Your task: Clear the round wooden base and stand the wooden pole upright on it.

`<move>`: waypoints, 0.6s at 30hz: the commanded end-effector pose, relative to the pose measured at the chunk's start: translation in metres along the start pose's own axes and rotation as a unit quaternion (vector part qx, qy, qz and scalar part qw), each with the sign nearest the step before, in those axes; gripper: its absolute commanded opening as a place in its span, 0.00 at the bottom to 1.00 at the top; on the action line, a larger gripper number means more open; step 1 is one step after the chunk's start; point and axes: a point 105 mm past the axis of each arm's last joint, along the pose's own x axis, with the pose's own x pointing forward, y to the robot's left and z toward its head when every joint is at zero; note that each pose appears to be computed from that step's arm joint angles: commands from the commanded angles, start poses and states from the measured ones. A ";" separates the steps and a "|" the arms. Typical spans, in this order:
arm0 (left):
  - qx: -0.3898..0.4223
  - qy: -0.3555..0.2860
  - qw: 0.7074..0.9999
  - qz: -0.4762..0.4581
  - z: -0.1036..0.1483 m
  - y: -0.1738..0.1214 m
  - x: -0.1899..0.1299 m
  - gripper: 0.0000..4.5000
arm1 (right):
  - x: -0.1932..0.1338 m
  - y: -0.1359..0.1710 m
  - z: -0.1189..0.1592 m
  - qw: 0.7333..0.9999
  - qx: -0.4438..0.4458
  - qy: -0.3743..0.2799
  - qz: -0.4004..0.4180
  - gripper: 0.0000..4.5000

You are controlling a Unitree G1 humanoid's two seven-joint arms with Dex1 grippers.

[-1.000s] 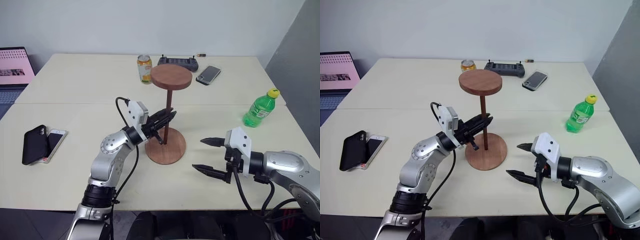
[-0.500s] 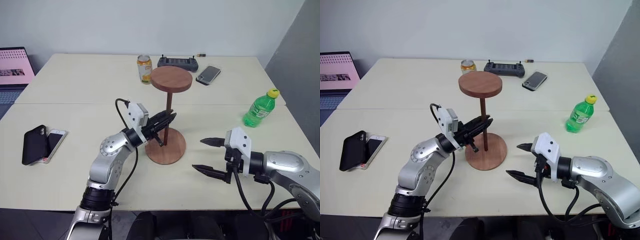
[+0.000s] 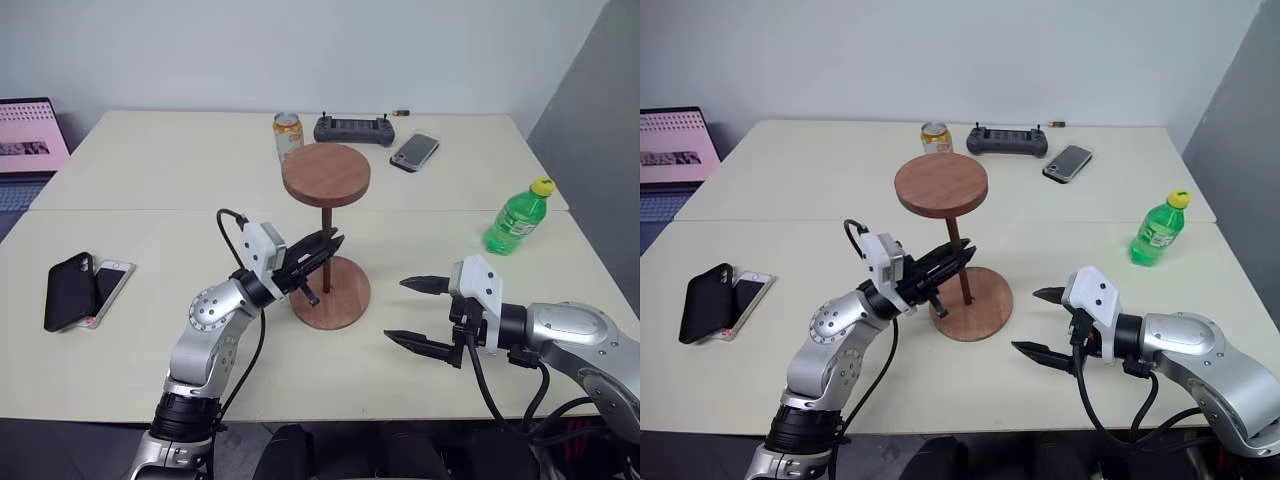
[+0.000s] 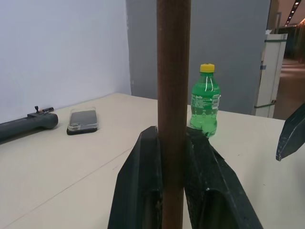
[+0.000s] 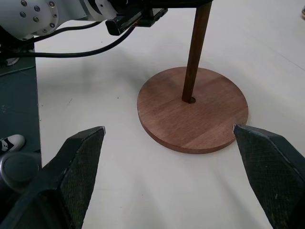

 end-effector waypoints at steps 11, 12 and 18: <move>-0.007 0.013 1.000 0.015 -0.003 0.008 0.004 0.06 | -0.001 0.002 0.014 0.999 -0.030 -0.023 -0.001 1.00; -0.005 0.009 1.000 0.011 -0.001 0.006 0.005 0.06 | -0.001 0.002 0.014 0.999 -0.030 -0.023 -0.001 1.00; -0.005 0.000 1.000 0.001 0.002 -0.001 0.012 0.06 | 0.000 0.001 0.013 0.999 -0.033 -0.021 -0.001 1.00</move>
